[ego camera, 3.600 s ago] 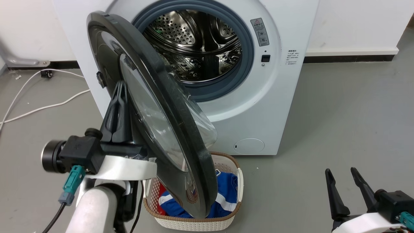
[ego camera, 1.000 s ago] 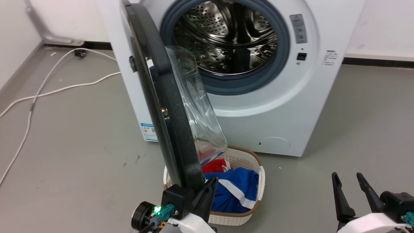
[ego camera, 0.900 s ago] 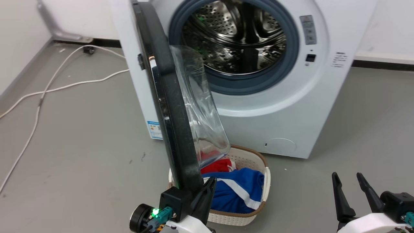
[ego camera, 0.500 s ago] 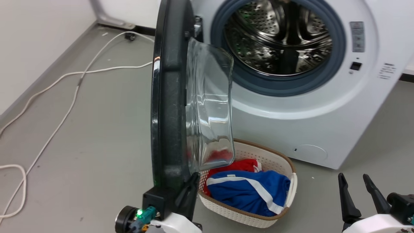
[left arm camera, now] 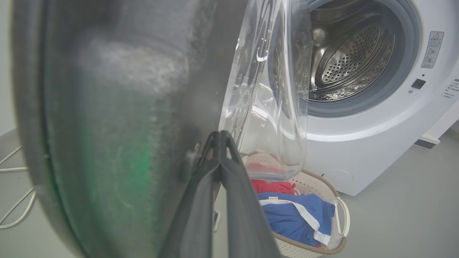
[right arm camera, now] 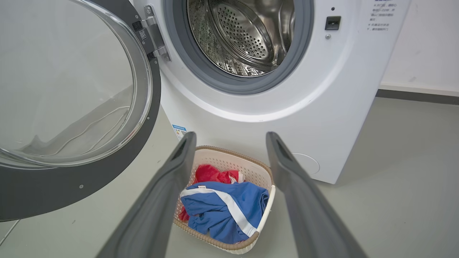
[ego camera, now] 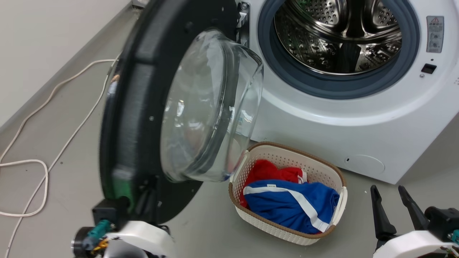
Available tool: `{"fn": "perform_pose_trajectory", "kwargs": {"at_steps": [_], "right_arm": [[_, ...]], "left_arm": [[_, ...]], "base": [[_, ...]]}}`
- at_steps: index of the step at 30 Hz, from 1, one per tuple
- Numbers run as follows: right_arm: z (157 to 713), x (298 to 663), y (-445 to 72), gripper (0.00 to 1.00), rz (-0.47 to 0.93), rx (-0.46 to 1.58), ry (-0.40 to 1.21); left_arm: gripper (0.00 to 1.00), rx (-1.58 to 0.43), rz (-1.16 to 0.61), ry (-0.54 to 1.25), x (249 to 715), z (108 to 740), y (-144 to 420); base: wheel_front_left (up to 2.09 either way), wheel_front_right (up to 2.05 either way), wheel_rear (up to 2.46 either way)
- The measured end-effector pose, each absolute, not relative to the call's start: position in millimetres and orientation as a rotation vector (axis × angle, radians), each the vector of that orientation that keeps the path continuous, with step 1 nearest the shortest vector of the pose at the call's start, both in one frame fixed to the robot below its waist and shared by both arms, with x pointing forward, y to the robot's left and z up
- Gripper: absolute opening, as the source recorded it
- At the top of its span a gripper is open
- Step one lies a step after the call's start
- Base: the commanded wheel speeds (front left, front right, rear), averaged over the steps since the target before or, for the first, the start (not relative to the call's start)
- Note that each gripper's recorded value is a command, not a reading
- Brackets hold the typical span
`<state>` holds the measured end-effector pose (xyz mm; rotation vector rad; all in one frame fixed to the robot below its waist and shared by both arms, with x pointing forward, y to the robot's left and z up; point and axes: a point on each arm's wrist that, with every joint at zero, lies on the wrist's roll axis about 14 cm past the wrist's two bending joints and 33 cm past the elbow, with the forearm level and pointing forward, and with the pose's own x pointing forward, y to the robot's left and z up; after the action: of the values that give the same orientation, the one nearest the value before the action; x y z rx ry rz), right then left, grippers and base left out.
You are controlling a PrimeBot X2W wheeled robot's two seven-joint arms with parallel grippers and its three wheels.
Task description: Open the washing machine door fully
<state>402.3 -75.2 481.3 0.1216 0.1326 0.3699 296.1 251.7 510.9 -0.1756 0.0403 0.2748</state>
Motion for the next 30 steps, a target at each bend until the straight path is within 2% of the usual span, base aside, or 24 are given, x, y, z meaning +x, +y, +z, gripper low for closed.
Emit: {"fn": "perform_pose_trajectory", "kwargs": {"at_steps": [19,30], "right_arm": [[460.6,422.4,-87.6,1.0,0.326,0.111,0.182],[455.6,425.5,-92.7,1.0,0.309,0.112,0.194]], "left_arm": [[0.0,-0.11,0.566,0.051,302.3,498.4,387.1],[0.0,-0.113,0.634,0.04,309.3,500.0,426.8]], "base": [[0.0,0.0,0.0],[0.0,0.0,0.0]]}}
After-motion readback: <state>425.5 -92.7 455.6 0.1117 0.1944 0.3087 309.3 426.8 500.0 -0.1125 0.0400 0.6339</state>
